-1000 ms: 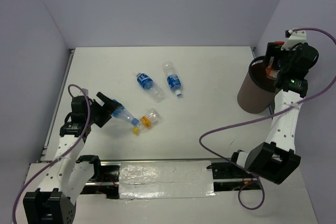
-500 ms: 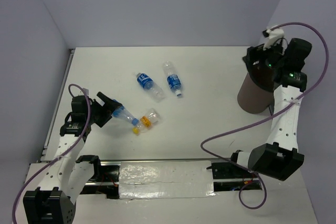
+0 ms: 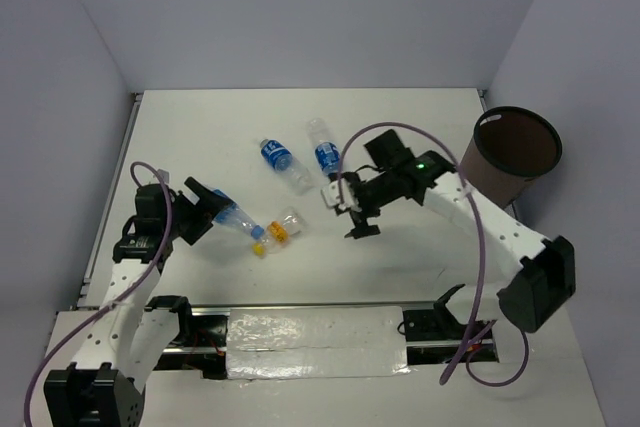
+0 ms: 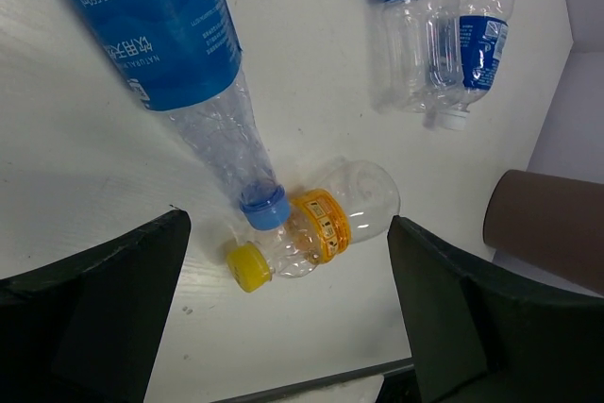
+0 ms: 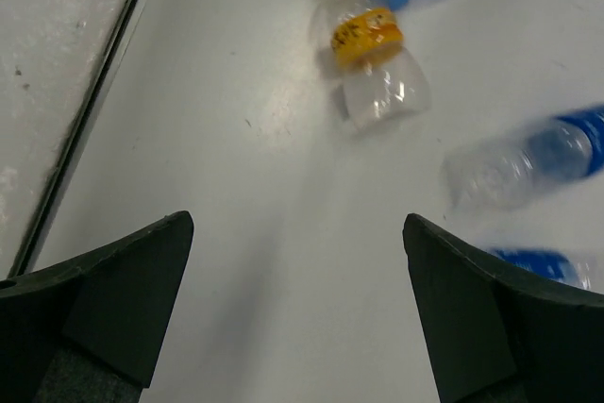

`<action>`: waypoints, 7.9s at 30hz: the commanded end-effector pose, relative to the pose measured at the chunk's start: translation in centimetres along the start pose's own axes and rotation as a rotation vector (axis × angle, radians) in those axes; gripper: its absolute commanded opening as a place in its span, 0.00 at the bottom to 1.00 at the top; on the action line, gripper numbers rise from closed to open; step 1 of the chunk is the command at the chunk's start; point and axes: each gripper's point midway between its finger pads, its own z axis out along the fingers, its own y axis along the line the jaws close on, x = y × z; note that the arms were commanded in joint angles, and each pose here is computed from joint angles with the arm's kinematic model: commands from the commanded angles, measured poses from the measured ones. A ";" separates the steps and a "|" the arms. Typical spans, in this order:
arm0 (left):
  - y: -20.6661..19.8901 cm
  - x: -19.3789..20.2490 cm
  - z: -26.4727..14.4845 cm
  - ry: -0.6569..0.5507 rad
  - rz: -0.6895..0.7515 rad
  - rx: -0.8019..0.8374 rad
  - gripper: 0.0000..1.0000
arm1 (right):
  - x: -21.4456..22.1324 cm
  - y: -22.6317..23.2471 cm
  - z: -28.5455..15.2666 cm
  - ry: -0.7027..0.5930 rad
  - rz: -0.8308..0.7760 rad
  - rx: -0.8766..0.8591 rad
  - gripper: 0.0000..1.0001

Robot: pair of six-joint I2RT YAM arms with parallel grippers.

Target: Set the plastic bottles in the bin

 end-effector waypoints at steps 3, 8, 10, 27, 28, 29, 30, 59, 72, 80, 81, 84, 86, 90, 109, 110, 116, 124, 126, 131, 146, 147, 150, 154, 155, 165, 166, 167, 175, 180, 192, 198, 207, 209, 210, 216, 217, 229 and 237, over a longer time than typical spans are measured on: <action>-0.6 -0.6 -1.4 -0.050 -0.001 0.020 1.00 | -0.5 -1.1 6.7 0.132 -0.244 -0.093 1.00; 0.2 0.0 -2.3 -0.059 -0.022 -0.007 0.99 | -0.3 -3.7 12.5 0.182 -0.278 -0.091 1.00; 0.4 0.2 -2.7 -0.065 -0.029 -0.007 0.99 | 0.1 -4.9 14.8 0.212 -0.299 -0.092 1.00; 1.6 0.7 -2.6 -0.063 -0.062 -0.051 1.00 | 5.8 -4.0 22.7 0.341 -0.214 -0.186 0.79; 1.5 0.6 -2.5 -0.065 -0.063 -0.048 0.99 | 5.5 -4.0 22.4 0.337 -0.209 -0.177 0.71; 1.6 0.6 -2.4 -0.062 -0.066 -0.052 0.99 | 5.7 -3.8 22.2 0.336 -0.188 -0.164 0.68; 1.5 0.6 -2.3 -0.062 -0.066 -0.052 0.99 | 4.6 -4.3 21.3 0.319 -0.192 -0.129 0.63; 0.6 -0.7 1.8 -0.006 -0.052 -0.040 0.99 | 10.8 -8.9 -34.9 0.226 0.615 1.523 0.34; 0.5 -0.8 2.3 -0.002 -0.054 -0.039 0.99 | 20.2 -7.1 -40.5 0.303 0.934 1.701 0.36; 0.4 -1.2 2.0 -0.013 -0.044 -0.052 0.99 | 21.4 -7.7 -38.4 0.281 0.959 1.579 1.00; 0.4 -1.1 1.9 -0.011 -0.043 -0.054 0.99 | 20.8 -7.8 -38.3 0.274 0.946 1.562 1.00; 0.6 -1.2 1.9 -0.021 -0.063 -0.065 0.99 | 17.7 -8.6 -37.8 0.231 0.854 1.481 1.00; 1.2 -1.4 2.0 -0.031 -0.092 -0.100 0.96 | 14.8 -9.1 -36.6 0.202 0.758 1.365 1.00; 2.5 -2.0 2.3 -0.054 -0.161 -0.207 0.92 | 10.4 -10.2 -32.7 0.175 0.623 1.162 1.00; 6.6 -3.0 11.8 0.056 -0.203 -0.435 0.73 | -2.9 -5.5 -5.5 -0.150 0.566 0.282 1.00; 6.6 -2.8 12.0 0.070 -0.202 -0.429 0.63 | -3.2 -5.2 -4.9 -0.160 0.565 0.262 1.00; 4.3 -2.8 11.3 0.075 -0.191 -0.326 0.13 | -3.7 -5.4 -2.3 -0.185 0.709 0.197 1.00; -4.6 -3.5 5.8 0.059 -0.129 -0.066 0.08 | -7.4 -9.0 1.0 -0.273 1.009 0.201 1.00; -7.1 -3.4 4.5 0.069 -0.129 0.016 0.08 | -9.2 -10.0 1.6 -0.301 1.062 0.195 1.00; -11.4 -2.0 3.2 0.112 -0.116 0.138 0.08 | -11.8 -11.3 4.1 -0.330 1.072 0.140 1.00; -21.0 1.3 2.8 0.177 -0.005 0.446 0.07 | -5.4 -9.9 7.5 -0.094 1.025 0.314 1.00; -21.4 1.5 2.6 0.182 0.002 0.465 0.07 | -5.2 -9.9 7.4 -0.094 1.027 0.325 1.00; -22.6 2.0 2.5 0.197 0.020 0.515 0.07 | -3.8 -9.1 8.2 -0.055 1.056 0.324 1.00; -24.6 2.2 1.7 0.190 0.051 0.627 0.07 | -4.0 -8.0 9.0 -0.063 1.109 0.250 0.95; -24.8 2.4 1.5 0.195 0.057 0.647 0.08 | -4.6 -7.3 9.3 -0.082 1.129 0.199 0.92; -25.6 2.7 0.7 0.190 0.071 0.753 0.66 | -7.8 -7.2 6.7 -0.201 1.007 0.124 0.17; -25.6 2.7 0.8 0.187 0.078 0.750 0.69 | -7.8 -7.5 6.3 -0.201 0.978 0.146 0.15; -25.6 2.6 0.8 0.183 0.084 0.749 0.78 | -7.9 -7.6 5.8 -0.202 0.960 0.164 0.13; -26.6 -2.2 0.8 -0.018 0.212 0.565 0.99 | -2.7 -11.0 -1.3 -0.077 0.793 0.441 0.09; -24.9 -4.3 1.2 -0.090 0.237 0.447 0.99 | 0.7 -13.8 -11.5 -0.027 0.653 0.702 0.09; -20.7 -1.0 5.7 0.042 0.184 0.371 0.99 | 10.5 -10.3 -34.8 0.169 0.668 1.494 0.11; -20.4 -0.4 7.4 0.085 0.205 0.345 0.99 | 15.2 -8.5 -37.4 0.221 0.730 1.603 0.16; -18.0 -0.2 10.5 0.107 0.175 0.211 0.99 | 20.2 -7.4 -38.9 0.217 0.860 1.647 1.00; -16.9 0.1 11.6 0.124 0.145 0.152 0.99 | 19.0 -7.8 -39.1 0.188 0.844 1.643 1.00; -16.7 0.0 12.0 0.118 0.128 0.127 0.99 | 18.5 -7.9 -39.0 0.173 0.841 1.632 1.00; -14.6 -0.2 15.7 0.139 0.116 -0.110 0.98 | 13.2 -8.9 -34.1 0.018 0.742 1.286 1.00; -13.6 0.4 17.0 0.161 0.119 -0.152 0.98 | 12.0 -9.0 -32.3 -0.043 0.718 1.191 1.00; -10.6 1.3 22.8 0.186 0.197 -0.435 0.96 | 10.0 -7.2 -24.3 -0.141 0.790 0.910 1.00; -8.9 2.5 24.6 0.220 0.215 -0.450 0.62 | 7.6 -7.6 -17.2 -0.167 0.841 0.703 1.00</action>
